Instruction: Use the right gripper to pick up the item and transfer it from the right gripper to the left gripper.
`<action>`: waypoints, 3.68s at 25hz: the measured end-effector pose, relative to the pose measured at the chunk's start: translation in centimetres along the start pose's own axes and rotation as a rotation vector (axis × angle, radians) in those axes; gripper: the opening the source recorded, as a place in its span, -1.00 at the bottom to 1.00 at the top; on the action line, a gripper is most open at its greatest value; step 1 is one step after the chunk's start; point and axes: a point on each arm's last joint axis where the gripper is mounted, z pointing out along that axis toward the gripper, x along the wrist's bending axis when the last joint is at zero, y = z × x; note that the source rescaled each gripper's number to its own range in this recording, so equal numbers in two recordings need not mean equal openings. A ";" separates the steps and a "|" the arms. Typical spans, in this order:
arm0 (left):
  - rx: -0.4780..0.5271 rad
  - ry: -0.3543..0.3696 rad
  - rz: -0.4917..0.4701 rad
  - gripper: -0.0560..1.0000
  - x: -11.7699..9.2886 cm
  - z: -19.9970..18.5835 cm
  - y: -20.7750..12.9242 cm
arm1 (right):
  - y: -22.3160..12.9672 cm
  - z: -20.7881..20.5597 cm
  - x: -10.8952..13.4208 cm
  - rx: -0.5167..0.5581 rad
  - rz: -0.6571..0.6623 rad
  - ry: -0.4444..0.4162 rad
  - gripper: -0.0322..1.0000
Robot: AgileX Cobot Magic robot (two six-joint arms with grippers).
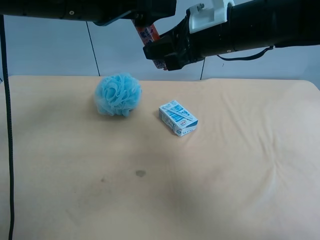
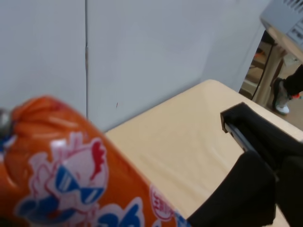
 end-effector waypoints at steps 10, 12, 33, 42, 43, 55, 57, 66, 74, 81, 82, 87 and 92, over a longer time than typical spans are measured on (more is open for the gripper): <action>-0.050 0.001 -0.005 0.89 -0.2 -0.1 1.7 | 0.0 0.0 0.0 -0.005 -0.001 0.001 -0.93; -0.050 0.003 -0.005 0.75 -0.1 -0.1 1.7 | 0.1 0.0 0.0 -0.006 0.000 0.001 -0.93; -0.055 0.007 -0.024 -0.86 -0.1 -0.1 1.8 | 0.2 0.1 0.0 -0.013 0.001 -0.016 -0.93; -0.055 0.009 -0.015 -0.89 -0.1 -0.1 1.8 | 0.6 -0.5 -0.4 -0.025 0.007 -0.076 -0.40; -0.055 0.010 -0.015 -0.89 -0.1 -0.1 1.8 | 0.9 -0.9 -0.5 -0.032 0.007 -0.103 -0.17; -0.054 0.045 0.023 -0.89 0.2 -0.1 1.8 | 5.6 -8.3 0.9 -0.180 0.048 -0.304 0.34; -0.055 0.059 0.034 -0.89 0.3 -0.1 1.8 | 5.7 -9.2 1.6 -0.158 0.049 -0.278 0.34; -0.068 0.201 0.079 -0.89 1.6 -0.3 2.0 | 3.4 -14.4 3.3 0.183 0.132 -0.414 0.34; -0.068 0.210 0.085 -0.89 1.7 -0.3 2.0 | 2.1 -21.0 5.8 0.315 0.172 -0.559 0.34; -0.068 0.210 0.085 -0.89 1.7 -0.3 2.0 | -2.3 -24.2 9.0 0.256 0.214 -0.576 0.34; -0.068 0.210 0.085 -0.89 1.7 -0.3 2.0 | -3.1 -24.4 9.4 0.253 0.229 -0.577 0.34; -0.068 0.210 0.085 -0.89 1.7 -0.3 2.0 | -6.6 -25.5 11.5 0.204 0.288 -0.561 0.34; -0.067 0.210 0.093 -0.89 1.7 -0.3 2.0 | -9.1 -27.1 13.3 0.211 0.309 -0.549 0.34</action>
